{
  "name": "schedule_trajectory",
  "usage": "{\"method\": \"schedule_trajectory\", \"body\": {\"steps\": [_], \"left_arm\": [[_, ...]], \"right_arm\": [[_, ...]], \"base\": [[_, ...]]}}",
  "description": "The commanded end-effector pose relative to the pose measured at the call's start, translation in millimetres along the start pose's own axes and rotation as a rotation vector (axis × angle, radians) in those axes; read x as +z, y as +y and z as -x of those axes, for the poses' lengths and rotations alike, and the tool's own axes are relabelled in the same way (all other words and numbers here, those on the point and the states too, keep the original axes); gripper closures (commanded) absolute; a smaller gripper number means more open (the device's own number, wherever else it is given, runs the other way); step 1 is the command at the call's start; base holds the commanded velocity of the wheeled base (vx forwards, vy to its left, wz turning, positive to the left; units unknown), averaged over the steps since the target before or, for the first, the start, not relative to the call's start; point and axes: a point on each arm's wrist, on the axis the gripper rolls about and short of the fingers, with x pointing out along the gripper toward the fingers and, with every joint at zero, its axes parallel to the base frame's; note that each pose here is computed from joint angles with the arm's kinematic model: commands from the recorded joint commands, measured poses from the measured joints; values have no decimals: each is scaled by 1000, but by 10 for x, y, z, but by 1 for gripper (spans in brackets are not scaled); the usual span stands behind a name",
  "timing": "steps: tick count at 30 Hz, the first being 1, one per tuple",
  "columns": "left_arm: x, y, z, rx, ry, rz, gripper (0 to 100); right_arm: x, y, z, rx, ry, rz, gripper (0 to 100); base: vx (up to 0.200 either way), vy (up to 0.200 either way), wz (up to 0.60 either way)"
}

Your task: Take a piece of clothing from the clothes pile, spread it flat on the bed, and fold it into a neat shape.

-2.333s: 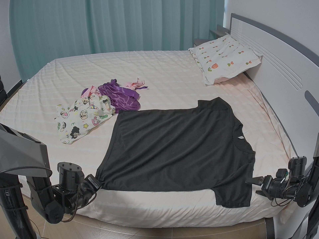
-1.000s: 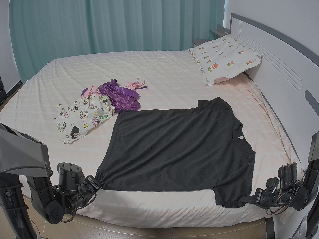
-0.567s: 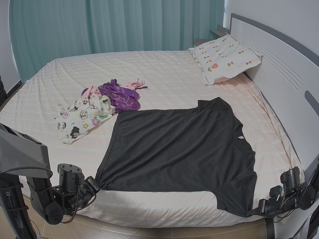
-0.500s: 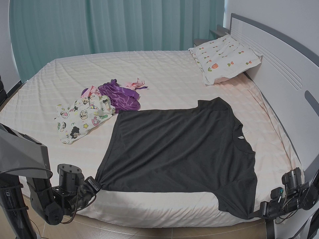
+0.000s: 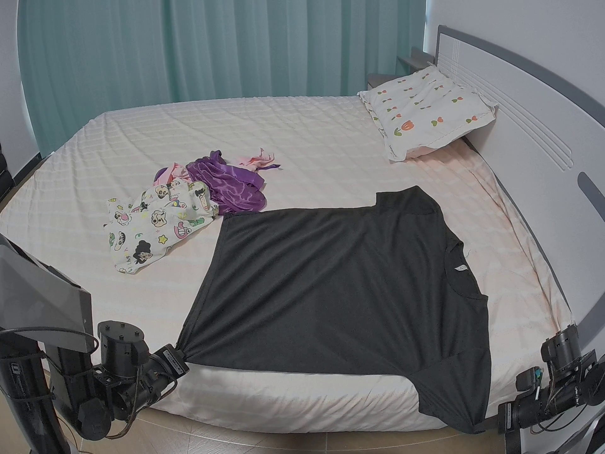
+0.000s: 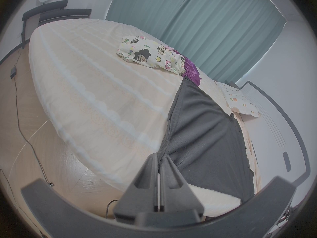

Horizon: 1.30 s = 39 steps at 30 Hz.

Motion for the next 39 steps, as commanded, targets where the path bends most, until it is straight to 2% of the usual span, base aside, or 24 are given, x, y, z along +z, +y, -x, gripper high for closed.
{"method": "schedule_trajectory", "body": {"steps": [1,7,20,27,32,35,36,39], "left_arm": [[-41,35,31,18,25,-7,100],[-63,26,38,17,38,-15,100],[-131,82,115,87,128,-80,100],[-155,105,164,94,195,-94,100],[-155,104,163,89,197,-94,100],[-100,69,128,70,160,-79,100],[-40,36,115,46,121,-63,100],[58,-31,123,-5,60,-36,100]], "right_arm": [[-89,9,37,1,22,40,100],[-122,13,56,2,37,58,100],[-129,21,84,2,20,67,100],[-134,21,82,1,26,66,100],[-134,24,88,2,20,68,100],[-81,46,149,17,-57,78,100],[-32,70,204,30,-120,87,100],[73,119,309,51,-219,107,100]], "base": [[0,0,0],[0,0,0],[0,0,0],[0,0,0],[0,0,0],[0,0,0],[0,0,0],[0,0,0]]}}
